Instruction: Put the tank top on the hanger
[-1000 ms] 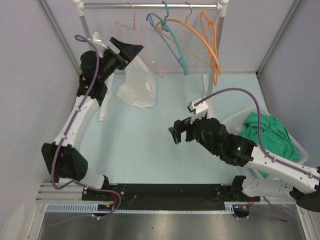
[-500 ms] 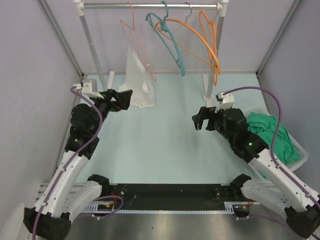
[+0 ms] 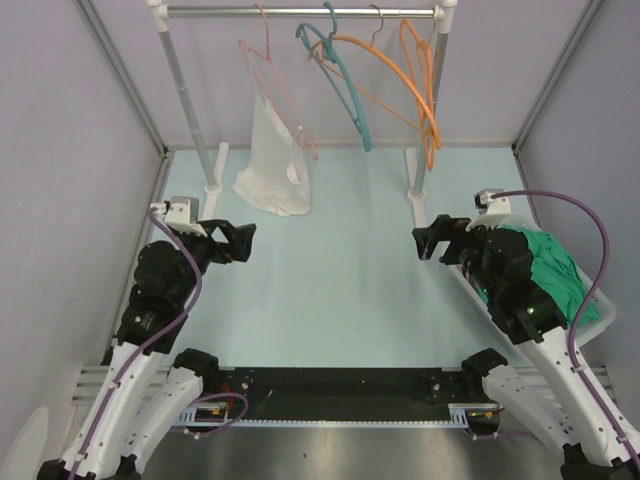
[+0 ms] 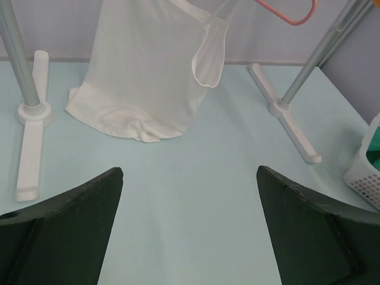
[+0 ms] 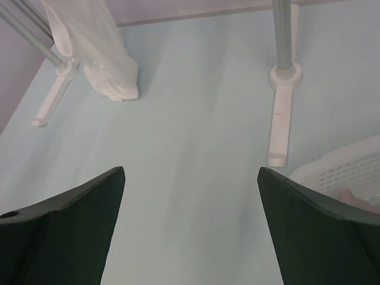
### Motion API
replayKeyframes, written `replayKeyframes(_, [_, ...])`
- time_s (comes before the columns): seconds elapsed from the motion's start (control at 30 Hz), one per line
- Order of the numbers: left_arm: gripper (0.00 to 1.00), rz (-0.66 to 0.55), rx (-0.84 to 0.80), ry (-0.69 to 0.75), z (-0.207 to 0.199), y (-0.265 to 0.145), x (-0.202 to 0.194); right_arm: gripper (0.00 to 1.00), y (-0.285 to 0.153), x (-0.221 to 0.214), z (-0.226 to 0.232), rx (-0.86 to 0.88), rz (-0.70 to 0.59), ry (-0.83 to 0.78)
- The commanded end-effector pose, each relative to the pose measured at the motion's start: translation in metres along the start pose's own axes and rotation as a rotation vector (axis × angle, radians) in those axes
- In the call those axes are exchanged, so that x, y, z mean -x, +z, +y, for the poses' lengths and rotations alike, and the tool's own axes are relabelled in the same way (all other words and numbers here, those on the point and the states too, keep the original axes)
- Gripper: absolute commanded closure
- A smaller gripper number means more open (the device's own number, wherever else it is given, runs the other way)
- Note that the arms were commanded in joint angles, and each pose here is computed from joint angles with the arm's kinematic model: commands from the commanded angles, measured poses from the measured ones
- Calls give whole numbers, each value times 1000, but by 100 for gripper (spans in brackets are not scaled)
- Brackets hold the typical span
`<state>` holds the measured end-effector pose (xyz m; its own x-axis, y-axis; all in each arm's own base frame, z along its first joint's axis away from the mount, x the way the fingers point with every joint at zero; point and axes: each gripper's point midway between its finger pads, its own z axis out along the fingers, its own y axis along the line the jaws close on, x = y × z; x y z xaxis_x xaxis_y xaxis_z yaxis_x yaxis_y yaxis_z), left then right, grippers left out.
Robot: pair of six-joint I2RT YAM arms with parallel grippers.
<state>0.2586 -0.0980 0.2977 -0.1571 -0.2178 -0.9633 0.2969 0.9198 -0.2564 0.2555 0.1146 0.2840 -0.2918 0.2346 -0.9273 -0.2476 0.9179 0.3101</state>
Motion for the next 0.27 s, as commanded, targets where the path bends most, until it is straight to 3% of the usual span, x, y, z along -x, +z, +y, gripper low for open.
replayKeyframes(0.0, [0, 5, 22, 39, 6, -5, -5, 0, -1, 0, -2, -2, -6, -4])
replayKeyframes(0.23, [1, 15, 71, 24, 14, -1, -6, 0, 2, -1, -4, -13, -7, -3])
